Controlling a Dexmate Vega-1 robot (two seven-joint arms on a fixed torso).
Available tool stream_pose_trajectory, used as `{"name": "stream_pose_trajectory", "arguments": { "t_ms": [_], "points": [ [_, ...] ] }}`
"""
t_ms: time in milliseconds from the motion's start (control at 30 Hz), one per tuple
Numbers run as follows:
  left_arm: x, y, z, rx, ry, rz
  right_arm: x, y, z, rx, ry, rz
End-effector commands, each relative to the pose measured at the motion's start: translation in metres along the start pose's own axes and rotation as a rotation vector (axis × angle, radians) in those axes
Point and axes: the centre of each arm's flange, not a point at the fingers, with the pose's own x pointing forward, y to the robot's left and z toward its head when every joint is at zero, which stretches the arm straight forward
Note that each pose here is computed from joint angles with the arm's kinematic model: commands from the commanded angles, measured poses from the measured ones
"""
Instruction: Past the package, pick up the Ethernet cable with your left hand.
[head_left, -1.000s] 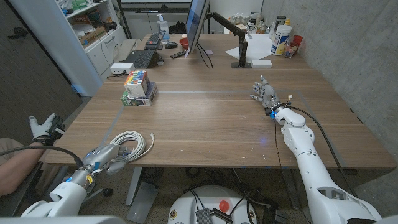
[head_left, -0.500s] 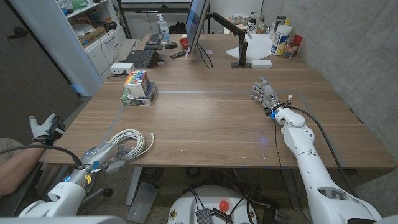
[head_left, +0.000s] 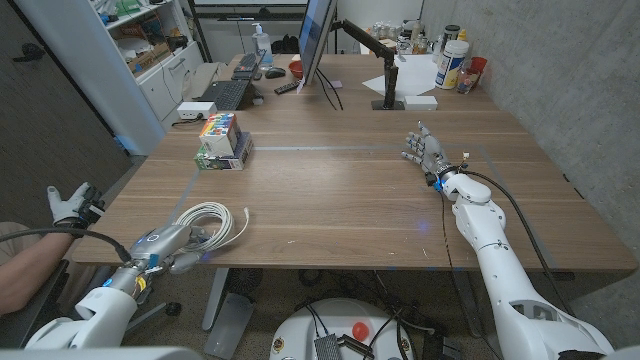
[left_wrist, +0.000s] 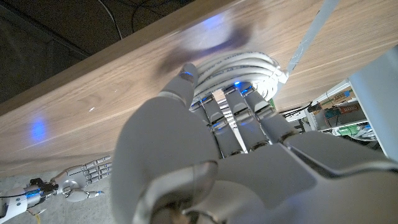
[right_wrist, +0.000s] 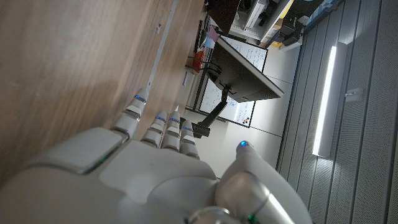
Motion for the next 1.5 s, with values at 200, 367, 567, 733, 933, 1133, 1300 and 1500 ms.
{"name": "stream_pose_trajectory", "arguments": {
  "t_ms": [200,367,567,733,933,1133,1300,1500],
  "points": [
    [0.003,0.010,0.005,-0.012,-0.018,0.040,0.001,0.001,-0.001,-0.005,0.004,0.005],
    [0.005,0.015,0.007,-0.039,-0.028,0.053,0.001,0.001,-0.001,-0.005,0.006,0.005],
    [0.007,0.021,0.011,-0.030,-0.041,0.051,0.001,0.000,-0.001,-0.006,0.007,0.004],
    [0.006,0.025,0.012,-0.023,-0.047,0.049,0.001,0.000,-0.001,-0.007,0.007,0.006],
    [0.001,0.035,0.015,-0.018,-0.049,0.067,0.001,0.000,-0.001,-0.009,0.010,0.008],
    [-0.004,0.043,0.016,-0.009,-0.052,0.065,0.001,0.001,-0.001,-0.010,0.010,0.010],
    [-0.006,0.049,0.018,-0.003,-0.055,0.070,0.001,0.001,-0.001,-0.011,0.010,0.011],
    [-0.007,0.054,0.020,-0.003,-0.055,0.077,0.001,0.001,-0.001,-0.011,0.012,0.010]
  ]
}}
